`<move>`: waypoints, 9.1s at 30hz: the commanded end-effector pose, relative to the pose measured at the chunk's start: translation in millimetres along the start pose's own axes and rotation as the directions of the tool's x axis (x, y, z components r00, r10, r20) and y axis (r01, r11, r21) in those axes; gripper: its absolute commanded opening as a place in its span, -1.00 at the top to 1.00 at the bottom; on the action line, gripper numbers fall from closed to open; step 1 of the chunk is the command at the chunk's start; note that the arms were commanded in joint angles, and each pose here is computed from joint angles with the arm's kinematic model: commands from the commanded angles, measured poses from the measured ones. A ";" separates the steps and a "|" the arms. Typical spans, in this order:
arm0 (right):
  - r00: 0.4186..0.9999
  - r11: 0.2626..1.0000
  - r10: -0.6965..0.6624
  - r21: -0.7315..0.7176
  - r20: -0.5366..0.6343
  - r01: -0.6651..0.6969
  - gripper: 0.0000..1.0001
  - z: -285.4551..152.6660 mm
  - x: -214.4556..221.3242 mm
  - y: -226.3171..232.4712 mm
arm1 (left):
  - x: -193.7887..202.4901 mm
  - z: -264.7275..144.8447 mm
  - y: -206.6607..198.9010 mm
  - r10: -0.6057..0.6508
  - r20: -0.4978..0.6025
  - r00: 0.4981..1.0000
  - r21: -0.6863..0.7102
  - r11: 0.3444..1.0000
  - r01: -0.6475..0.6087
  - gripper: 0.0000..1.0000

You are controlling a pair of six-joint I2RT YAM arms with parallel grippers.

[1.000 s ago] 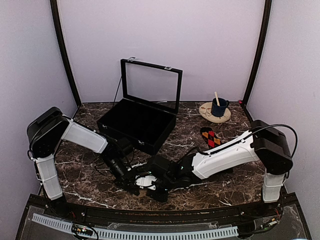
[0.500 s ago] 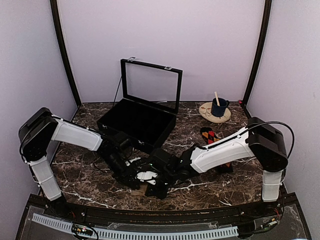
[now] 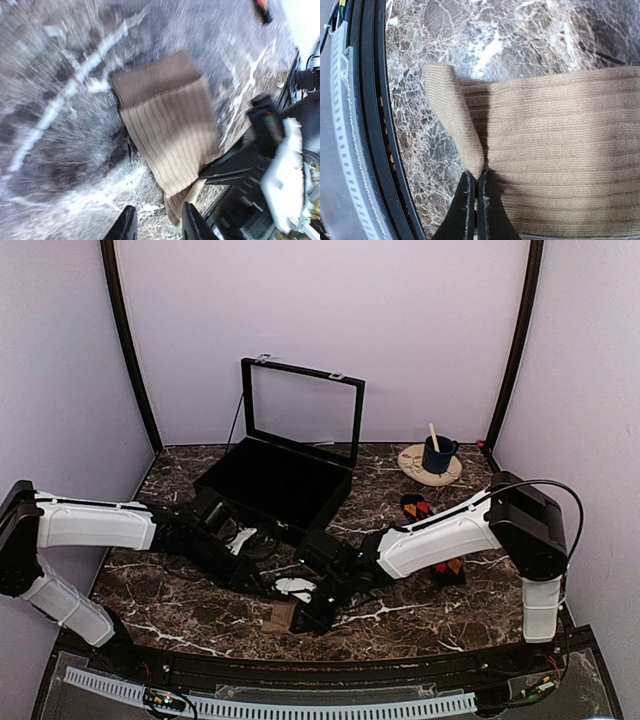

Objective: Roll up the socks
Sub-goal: Roll the sock at the center of the board.

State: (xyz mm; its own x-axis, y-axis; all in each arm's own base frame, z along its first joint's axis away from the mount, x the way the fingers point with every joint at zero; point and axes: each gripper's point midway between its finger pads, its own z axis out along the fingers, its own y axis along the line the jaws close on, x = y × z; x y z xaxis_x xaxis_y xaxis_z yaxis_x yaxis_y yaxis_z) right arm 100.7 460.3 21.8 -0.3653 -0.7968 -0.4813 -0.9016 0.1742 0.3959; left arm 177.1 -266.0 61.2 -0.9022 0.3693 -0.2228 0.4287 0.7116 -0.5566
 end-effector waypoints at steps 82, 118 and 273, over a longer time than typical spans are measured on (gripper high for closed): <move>0.845 0.844 0.469 -0.152 -0.258 -0.515 1.00 -4.9 37.9 -3.9 | 66.6 80.2 -37.1 0.846 -0.361 0.393 -0.359 0.263 -0.895 0.48; 0.851 0.843 0.474 -0.162 -0.227 -0.513 0.65 -20.5 39.5 -5.5 | 94.1 88.9 -27.3 0.731 -0.480 0.486 -0.061 0.524 -0.849 1.00; 0.940 0.896 -0.278 0.300 -0.197 0.328 1.00 25.5 42.8 -30.2 | -2.6 26.3 -2.2 0.002 -0.253 0.968 0.219 0.974 0.055 0.45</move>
State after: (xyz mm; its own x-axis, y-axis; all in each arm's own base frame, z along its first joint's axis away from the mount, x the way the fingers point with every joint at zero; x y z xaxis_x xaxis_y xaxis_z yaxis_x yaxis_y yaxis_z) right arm 127.7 480.1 20.7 0.0281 -0.8045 -0.5933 -0.9856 0.0766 -0.1506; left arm 156.8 -285.7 31.7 -0.8144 0.5728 0.0932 0.3021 0.5555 -0.7747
